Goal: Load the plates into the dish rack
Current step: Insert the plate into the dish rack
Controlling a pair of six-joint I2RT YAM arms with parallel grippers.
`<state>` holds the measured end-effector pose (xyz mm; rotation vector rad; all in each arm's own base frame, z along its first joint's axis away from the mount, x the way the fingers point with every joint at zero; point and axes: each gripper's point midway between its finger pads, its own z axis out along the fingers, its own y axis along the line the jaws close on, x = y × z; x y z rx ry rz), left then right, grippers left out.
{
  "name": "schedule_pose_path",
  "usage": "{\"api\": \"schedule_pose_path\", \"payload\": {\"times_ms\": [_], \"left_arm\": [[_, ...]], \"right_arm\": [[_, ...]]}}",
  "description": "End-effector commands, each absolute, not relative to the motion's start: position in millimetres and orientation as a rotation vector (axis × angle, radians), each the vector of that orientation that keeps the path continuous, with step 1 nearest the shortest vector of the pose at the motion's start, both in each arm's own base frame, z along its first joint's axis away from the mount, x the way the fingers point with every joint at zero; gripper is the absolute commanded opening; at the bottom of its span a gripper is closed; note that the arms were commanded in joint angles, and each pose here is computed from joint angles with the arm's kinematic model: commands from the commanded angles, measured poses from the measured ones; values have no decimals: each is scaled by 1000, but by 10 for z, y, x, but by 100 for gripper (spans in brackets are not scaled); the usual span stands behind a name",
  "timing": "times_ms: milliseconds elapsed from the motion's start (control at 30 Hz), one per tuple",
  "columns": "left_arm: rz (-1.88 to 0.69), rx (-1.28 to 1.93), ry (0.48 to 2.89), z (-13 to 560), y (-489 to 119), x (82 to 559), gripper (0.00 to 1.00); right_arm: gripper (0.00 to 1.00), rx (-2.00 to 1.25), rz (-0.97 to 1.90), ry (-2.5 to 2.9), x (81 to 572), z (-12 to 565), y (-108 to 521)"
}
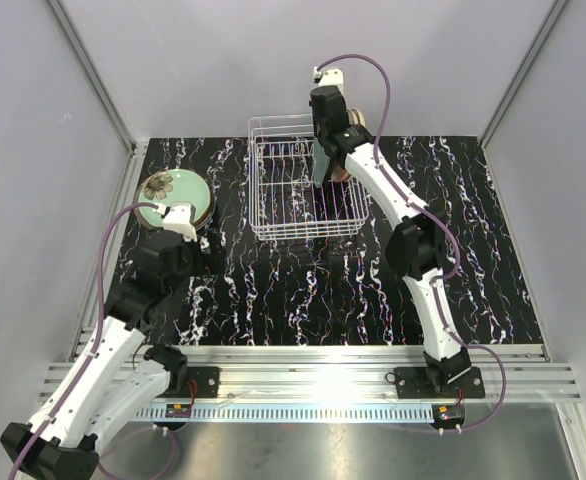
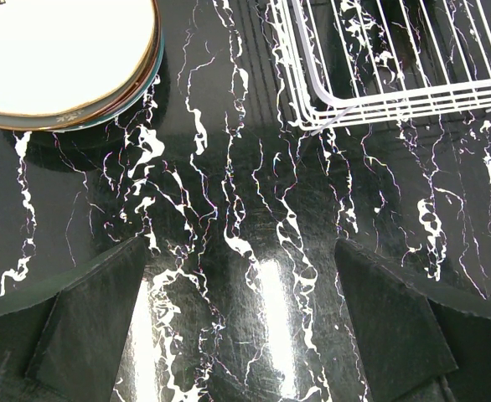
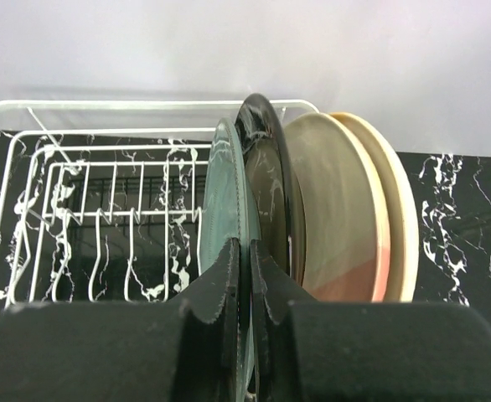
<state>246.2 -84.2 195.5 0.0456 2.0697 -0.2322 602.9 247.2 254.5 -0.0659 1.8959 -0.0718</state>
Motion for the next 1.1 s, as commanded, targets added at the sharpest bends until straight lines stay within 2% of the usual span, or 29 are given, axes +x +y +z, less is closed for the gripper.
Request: {"api": "schedule_pose_path", "payload": {"times_ms": [0, 433, 500, 667, 833, 967, 1067], "left_arm": [[-263, 48, 2001, 2188, -889, 2535, 99], [-261, 50, 2004, 2184, -889, 2537, 99], [-261, 50, 2003, 2184, -889, 2537, 99], [-261, 51, 2005, 2180, -890, 2539, 99], [-261, 50, 2004, 2184, -889, 2537, 99], [-261, 51, 2005, 2180, -890, 2539, 99], [-260, 51, 2005, 2177, -890, 2536, 99]], "right_arm": [[0, 38, 56, 1670, 6155, 3339, 2489], [0, 42, 97, 1640, 6237, 3300, 2542], [6, 50, 112, 1649, 6251, 3274, 2534], [7, 48, 135, 1669, 6255, 3229, 2524], [24, 29, 132, 1689, 6241, 3181, 2525], [31, 15, 150, 1687, 6220, 3230, 2551], [32, 9, 163, 1683, 6195, 3292, 2554]]}}
